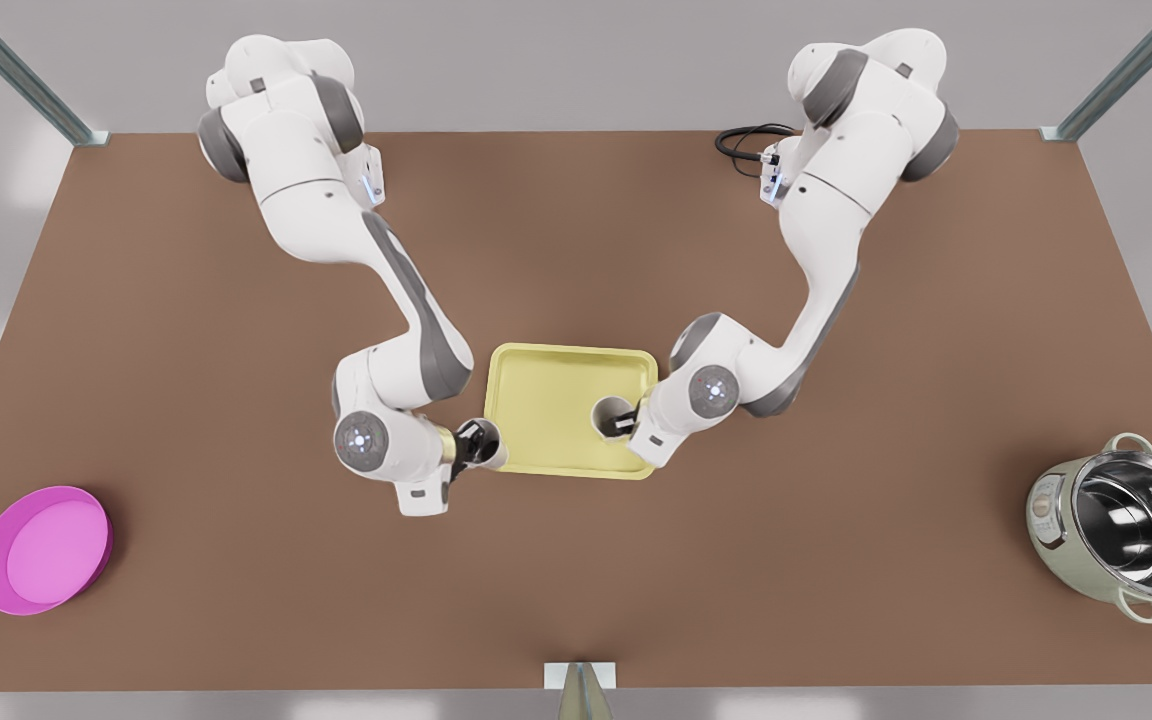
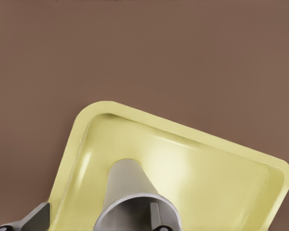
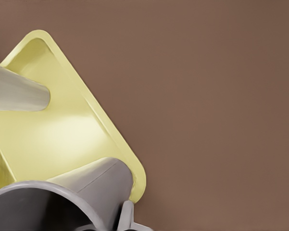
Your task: Use both arms to respectively pick up the white IKEA cups from the middle-left and middle-right positions, then place the white IKEA cups onto the middle-middle tray, ensuring that the cups remain upright and do not tip over
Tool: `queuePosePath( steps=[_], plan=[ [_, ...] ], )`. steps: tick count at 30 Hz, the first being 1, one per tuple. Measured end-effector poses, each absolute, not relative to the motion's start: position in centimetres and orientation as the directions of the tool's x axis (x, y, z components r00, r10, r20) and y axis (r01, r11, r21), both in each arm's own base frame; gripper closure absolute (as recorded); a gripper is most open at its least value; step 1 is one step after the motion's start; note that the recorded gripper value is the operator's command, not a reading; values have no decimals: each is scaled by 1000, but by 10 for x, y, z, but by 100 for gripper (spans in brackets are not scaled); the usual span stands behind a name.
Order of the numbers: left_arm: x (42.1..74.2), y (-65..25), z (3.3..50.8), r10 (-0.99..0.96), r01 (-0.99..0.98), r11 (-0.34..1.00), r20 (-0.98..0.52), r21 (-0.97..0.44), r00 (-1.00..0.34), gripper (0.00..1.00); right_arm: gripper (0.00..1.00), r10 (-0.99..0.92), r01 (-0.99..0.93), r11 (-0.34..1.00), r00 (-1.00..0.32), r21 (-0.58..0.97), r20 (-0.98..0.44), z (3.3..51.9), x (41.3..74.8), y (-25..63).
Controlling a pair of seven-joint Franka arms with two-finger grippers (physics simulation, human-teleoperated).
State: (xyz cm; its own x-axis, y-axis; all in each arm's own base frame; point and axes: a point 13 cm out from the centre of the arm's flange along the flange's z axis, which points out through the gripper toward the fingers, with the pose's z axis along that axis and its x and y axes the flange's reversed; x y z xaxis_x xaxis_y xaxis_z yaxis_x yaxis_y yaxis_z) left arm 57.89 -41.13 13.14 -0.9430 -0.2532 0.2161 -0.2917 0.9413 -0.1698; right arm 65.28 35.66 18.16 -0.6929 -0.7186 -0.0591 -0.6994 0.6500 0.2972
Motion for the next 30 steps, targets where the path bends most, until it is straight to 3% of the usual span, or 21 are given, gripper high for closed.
queuePosePath(
  steps=[4,8,10,14,22,23,30],
  plan=[
    [578,-407,158,-272,-308,939,214,-156,-938,0,79,-683,-649,678,-730,345,-30,173,633,383],
    [656,-273,326,-390,-397,906,79,-145,-918,0,79,-653,-611,718,-758,332,17,164,619,398],
    [666,-191,372,-417,-419,905,41,-72,-908,0,79,-630,-588,745,-776,315,39,161,619,395],
    [595,-133,450,-346,-348,932,-33,106,-938,0,79,-585,-544,791,-806,278,86,149,616,385],
    [562,-121,445,-209,-192,970,106,151,-972,0,78,-515,-474,843,-848,253,129,127,609,395],
    [561,-121,443,-193,-175,973,117,150,-974,0,0,-506,-465,849,-852,250,132,126,608,395],
    [555,-122,438,-114,-95,989,171,112,-979,0,0,-450,-416,883,-882,216,139,122,613,392]
  ],
)
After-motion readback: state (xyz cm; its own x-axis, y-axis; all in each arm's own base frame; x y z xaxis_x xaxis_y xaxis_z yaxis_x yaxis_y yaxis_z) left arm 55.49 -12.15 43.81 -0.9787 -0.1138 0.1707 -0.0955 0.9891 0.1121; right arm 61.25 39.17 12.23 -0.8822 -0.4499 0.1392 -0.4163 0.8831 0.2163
